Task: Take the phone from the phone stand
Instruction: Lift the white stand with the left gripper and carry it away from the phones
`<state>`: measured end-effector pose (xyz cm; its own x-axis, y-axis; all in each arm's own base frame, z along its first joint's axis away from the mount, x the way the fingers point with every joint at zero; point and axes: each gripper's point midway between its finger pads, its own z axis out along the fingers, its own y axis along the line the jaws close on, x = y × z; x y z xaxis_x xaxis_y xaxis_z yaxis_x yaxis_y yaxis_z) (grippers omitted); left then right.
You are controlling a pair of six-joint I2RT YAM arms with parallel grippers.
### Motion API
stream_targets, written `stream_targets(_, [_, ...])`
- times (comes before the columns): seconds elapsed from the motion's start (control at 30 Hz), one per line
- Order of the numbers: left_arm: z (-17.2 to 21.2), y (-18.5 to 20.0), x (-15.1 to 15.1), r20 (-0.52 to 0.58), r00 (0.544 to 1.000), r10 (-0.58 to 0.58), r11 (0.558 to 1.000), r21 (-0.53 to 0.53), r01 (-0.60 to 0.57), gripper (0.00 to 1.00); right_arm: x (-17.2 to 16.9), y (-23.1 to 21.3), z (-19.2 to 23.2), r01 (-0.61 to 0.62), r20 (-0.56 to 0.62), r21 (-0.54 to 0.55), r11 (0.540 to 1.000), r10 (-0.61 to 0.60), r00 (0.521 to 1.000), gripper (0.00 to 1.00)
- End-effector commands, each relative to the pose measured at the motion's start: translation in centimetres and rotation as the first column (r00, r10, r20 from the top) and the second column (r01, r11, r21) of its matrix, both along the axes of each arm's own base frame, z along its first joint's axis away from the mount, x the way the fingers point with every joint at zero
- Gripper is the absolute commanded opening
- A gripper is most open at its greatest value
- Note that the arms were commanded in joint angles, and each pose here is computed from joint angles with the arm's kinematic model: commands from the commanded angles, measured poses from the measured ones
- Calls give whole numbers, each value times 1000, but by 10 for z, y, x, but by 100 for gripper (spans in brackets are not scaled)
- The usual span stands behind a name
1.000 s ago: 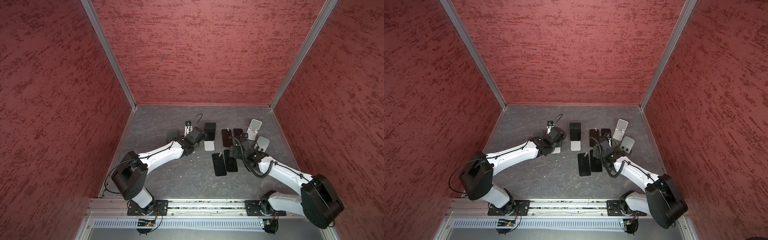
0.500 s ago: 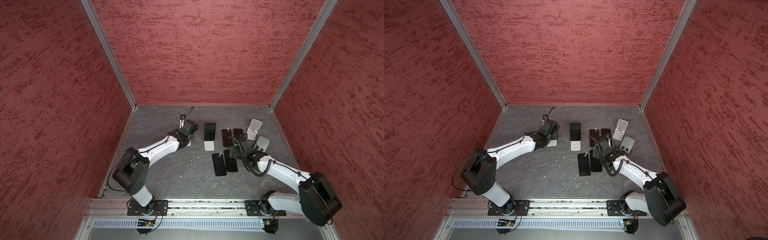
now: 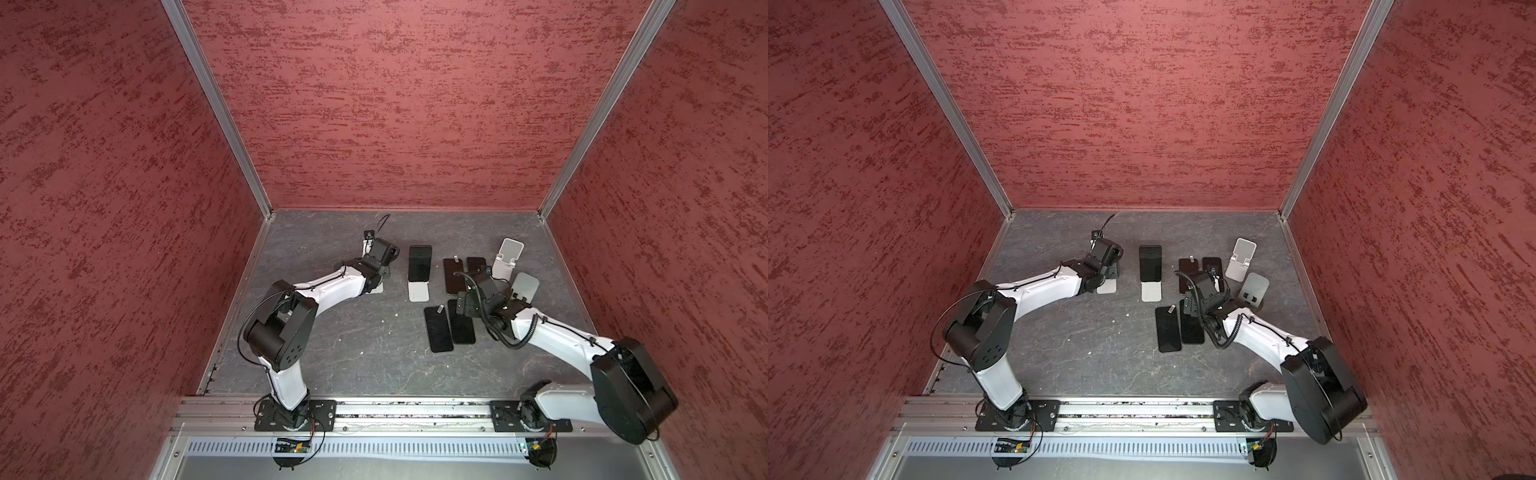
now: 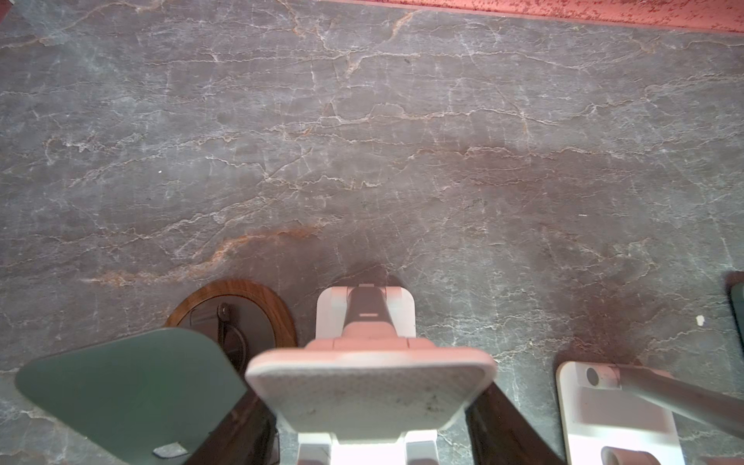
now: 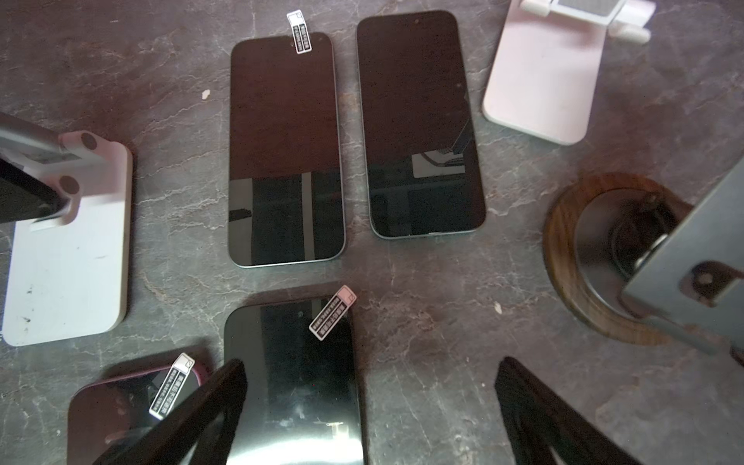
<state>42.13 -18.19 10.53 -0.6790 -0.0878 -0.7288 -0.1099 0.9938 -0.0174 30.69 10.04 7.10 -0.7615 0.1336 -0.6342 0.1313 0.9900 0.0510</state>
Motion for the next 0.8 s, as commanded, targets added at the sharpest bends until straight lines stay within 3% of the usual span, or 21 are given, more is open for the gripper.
stream_targets(0.0, [10,-7,10,38,999,-2,999,-42,4,57,10,2,13,12,29,21,1000,-13,1000,99])
stream_targets(0.37, [14,-5,7,25,1000,5,999,-39,-4,87,12,4,16,8,32,29,1000,-9,999,99])
stream_targets(0.47, [19,-2,5,28,999,17,999,-32,-16,100,12,4,16,7,32,31,1000,-8,999,99])
stream_targets(0.77, [41,-7,-5,69,998,-11,999,-51,15,100,14,8,23,-6,39,49,999,4,999,99])
